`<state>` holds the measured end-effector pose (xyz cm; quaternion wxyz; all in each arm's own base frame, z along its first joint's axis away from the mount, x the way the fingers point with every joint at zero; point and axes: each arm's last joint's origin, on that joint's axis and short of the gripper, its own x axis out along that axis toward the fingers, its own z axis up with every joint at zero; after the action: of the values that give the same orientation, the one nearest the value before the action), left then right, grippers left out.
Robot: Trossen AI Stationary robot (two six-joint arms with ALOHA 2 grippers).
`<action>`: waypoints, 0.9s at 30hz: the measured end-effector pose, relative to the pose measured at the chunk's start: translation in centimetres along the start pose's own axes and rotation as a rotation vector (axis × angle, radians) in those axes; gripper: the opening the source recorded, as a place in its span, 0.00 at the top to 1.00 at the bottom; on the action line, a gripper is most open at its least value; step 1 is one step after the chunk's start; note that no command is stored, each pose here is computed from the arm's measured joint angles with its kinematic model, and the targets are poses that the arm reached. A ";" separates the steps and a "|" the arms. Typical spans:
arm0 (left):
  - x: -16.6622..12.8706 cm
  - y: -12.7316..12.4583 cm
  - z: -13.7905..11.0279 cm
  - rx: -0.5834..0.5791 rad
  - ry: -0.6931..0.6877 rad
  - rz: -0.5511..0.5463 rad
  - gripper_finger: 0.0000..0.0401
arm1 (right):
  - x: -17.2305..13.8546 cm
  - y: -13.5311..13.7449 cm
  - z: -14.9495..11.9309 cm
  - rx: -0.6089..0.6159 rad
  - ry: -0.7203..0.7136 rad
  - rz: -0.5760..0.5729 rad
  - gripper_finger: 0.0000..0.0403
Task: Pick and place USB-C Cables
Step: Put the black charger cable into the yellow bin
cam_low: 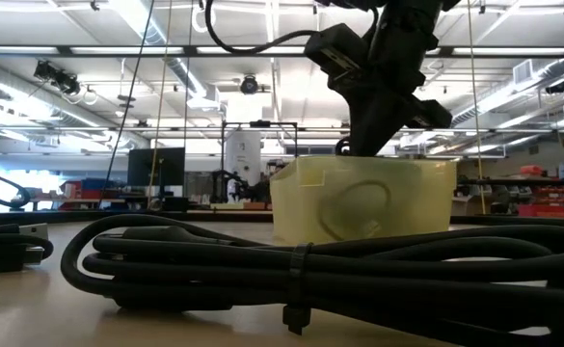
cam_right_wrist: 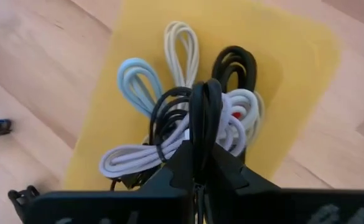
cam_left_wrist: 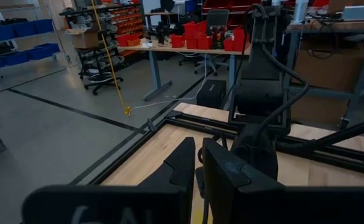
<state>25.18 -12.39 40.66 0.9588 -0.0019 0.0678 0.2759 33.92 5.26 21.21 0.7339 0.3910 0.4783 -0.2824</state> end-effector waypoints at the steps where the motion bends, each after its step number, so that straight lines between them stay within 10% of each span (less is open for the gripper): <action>1: 0.0 0.0 0.0 0.000 0.000 0.000 0.90 | 0.0 0.1 0.0 -0.006 -0.003 0.007 0.91; 16: 0.0 0.0 0.0 0.000 0.000 0.000 0.90 | -0.3 0.7 0.1 -0.044 0.010 0.085 0.72; 27: 0.0 0.1 -0.5 -0.014 0.029 0.008 0.90 | -6.4 0.9 2.1 -0.127 -0.176 0.325 0.72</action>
<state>25.03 -12.30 40.17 0.9566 -0.0125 0.0799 0.2801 33.18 4.25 27.84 0.8319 0.3901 0.3597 -0.1624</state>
